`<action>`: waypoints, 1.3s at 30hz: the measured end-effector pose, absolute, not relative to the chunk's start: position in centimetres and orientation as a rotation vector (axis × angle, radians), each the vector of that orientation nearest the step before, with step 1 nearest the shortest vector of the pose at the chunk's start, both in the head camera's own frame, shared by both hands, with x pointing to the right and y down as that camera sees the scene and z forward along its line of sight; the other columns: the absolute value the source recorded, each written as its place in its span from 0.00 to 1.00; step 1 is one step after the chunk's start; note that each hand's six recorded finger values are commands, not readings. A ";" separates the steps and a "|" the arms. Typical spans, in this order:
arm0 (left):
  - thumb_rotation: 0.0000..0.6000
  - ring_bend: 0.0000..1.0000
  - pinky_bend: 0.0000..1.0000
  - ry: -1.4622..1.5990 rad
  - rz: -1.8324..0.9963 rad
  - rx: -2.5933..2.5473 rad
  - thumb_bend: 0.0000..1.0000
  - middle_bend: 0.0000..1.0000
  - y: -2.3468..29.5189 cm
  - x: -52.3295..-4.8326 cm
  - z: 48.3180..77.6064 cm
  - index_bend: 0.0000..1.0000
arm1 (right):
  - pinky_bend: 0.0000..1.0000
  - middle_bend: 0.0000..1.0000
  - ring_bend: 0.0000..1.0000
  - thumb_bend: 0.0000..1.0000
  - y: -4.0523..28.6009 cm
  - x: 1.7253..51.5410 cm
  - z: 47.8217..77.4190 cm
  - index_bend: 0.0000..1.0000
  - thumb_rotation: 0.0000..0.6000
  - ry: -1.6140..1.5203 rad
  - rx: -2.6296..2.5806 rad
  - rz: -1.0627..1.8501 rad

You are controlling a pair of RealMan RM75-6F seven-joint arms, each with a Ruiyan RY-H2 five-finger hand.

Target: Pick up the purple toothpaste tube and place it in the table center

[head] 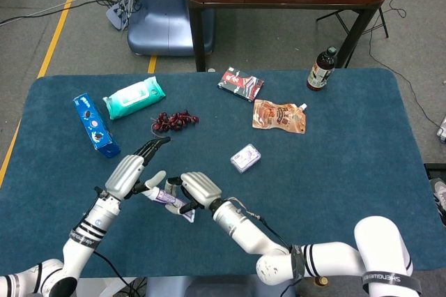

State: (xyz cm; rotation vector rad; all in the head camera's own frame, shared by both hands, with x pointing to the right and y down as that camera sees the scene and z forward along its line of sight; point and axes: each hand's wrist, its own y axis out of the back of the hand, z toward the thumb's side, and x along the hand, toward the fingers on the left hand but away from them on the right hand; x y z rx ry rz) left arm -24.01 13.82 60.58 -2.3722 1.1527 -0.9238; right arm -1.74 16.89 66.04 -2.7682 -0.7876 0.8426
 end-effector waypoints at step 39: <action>0.00 0.03 0.14 1.140 -0.908 -2.368 0.15 0.05 14.2 -23.0 61.3 0.00 | 0.89 0.89 0.86 0.81 16.1 -3.0 65.5 1.00 1.00 -0.813 -2.759 0.857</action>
